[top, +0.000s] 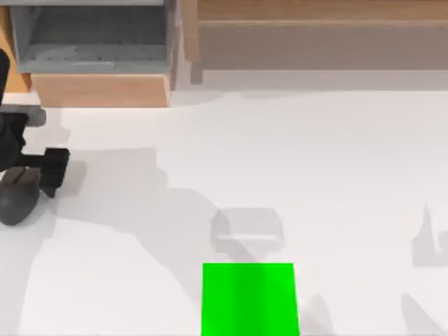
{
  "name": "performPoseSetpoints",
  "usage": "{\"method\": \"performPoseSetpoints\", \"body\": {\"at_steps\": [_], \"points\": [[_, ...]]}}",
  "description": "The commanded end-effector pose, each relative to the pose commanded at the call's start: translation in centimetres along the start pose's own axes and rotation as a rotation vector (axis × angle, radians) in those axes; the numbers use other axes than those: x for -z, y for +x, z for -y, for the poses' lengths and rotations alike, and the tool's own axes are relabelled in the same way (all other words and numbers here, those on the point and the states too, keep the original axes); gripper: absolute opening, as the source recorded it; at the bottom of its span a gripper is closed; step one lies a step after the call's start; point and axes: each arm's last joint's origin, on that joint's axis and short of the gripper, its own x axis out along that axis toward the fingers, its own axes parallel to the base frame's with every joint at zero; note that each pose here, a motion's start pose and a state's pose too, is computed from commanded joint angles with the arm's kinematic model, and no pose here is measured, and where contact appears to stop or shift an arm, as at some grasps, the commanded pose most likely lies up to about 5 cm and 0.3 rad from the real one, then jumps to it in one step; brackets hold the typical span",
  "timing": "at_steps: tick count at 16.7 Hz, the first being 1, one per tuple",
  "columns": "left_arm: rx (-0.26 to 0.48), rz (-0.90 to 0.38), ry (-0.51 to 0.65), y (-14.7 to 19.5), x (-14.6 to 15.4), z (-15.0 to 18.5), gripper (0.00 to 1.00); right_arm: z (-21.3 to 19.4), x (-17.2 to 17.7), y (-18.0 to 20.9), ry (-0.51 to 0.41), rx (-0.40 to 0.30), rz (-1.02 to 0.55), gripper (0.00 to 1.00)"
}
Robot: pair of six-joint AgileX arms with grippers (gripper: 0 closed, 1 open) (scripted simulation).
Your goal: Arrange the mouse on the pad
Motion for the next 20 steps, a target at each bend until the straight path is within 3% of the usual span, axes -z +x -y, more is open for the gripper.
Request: {"method": "performPoseSetpoints", "body": {"at_steps": [3,4,11,12,16,20], "points": [[0.000,0.000,0.000,0.0,0.0,0.0,0.02,0.0,0.0,0.0,0.000,0.000,0.000,1.00],[0.000,0.000,0.000,0.0,0.0,0.0,0.00,0.0,0.0,0.0,0.000,0.000,0.000,1.00],[0.000,0.000,0.000,0.0,0.0,0.0,0.00,0.0,0.0,0.0,0.000,0.000,0.000,1.00],[0.004,0.044,0.001,-2.1,-0.2,0.1,0.00,0.0,0.0,0.0,0.000,0.000,0.000,1.00],[0.002,0.058,0.002,-4.4,-0.8,0.0,0.00,0.0,0.0,0.0,0.000,0.000,0.000,1.00],[0.008,0.007,0.002,-8.4,-0.5,0.0,0.00,0.0,0.0,0.0,0.000,0.000,0.000,1.00]]}}
